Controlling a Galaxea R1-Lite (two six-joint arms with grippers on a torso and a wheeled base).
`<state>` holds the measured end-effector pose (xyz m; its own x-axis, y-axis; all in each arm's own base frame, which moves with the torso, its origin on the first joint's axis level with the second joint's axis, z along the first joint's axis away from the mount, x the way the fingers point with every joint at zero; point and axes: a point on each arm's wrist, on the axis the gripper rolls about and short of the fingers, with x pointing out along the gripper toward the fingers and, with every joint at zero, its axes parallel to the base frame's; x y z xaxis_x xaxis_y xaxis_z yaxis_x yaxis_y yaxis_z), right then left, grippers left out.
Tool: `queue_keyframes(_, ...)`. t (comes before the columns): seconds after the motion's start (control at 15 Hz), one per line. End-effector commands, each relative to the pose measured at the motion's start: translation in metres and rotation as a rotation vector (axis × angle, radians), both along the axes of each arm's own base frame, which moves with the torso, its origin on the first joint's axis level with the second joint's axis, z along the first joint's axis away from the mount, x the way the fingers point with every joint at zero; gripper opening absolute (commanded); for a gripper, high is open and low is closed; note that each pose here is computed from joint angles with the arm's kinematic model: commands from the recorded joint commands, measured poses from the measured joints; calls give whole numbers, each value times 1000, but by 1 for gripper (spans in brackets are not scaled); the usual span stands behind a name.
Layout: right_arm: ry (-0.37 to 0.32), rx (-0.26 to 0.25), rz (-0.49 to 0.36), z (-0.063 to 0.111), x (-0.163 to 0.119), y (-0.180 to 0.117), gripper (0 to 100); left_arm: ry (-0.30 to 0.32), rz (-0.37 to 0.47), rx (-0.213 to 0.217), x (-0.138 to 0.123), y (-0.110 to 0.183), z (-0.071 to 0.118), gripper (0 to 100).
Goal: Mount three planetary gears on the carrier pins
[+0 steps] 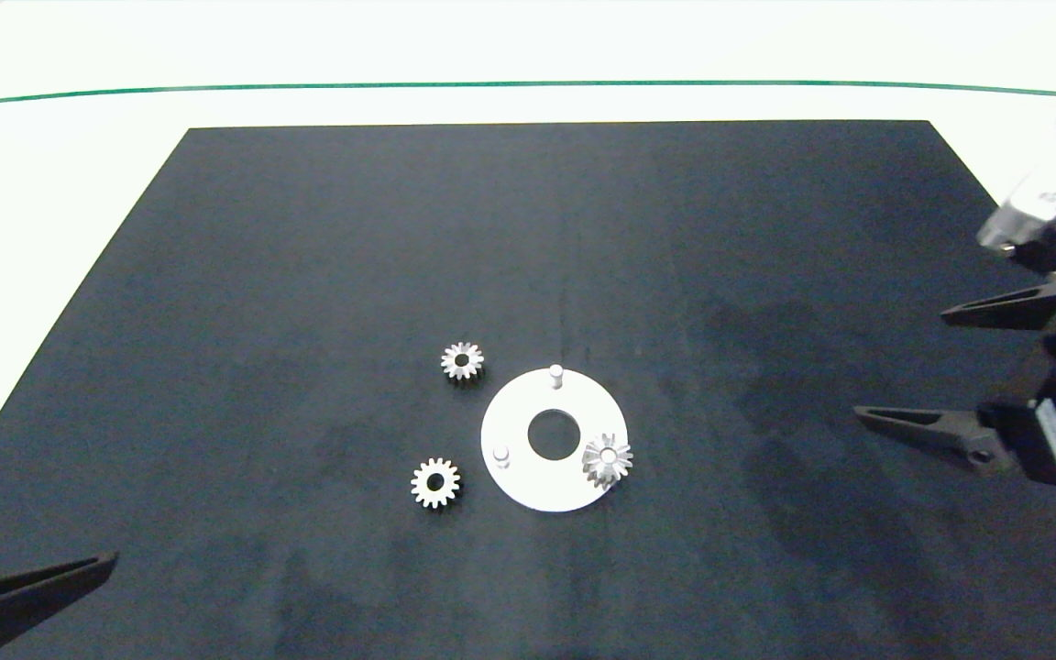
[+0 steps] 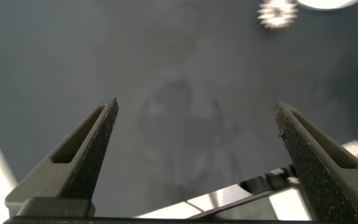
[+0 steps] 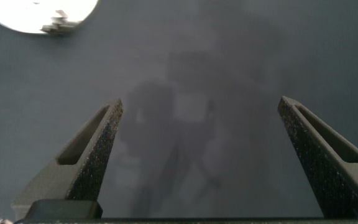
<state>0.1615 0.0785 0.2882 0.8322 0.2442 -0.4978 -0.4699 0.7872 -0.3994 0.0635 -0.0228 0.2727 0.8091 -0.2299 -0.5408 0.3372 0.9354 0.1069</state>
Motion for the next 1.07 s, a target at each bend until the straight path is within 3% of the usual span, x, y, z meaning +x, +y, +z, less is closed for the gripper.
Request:
queue_keyframes(0.07, -107, 49, -78, 12, -41, -32, 100, 100, -68, 24, 36, -24, -10, 100)
queue_keyframes(0.27, -150, 65, -115, 16, -56, -43, 100, 101, -63, 34, 64, -38, -25, 100)
queue_keyframes(0.47, -163, 69, -122, 15, -63, -46, 100, 89, -46, 80, 75, -43, -49, 100)
queue_keyframes(0.87, -176, 74, -124, 11, -74, -50, 100, 84, -124, 105, 77, -59, -50, 100)
queue_keyframes(1.07, -182, 77, -124, 8, -79, -52, 100, 95, -115, 127, 79, -61, -53, 100)
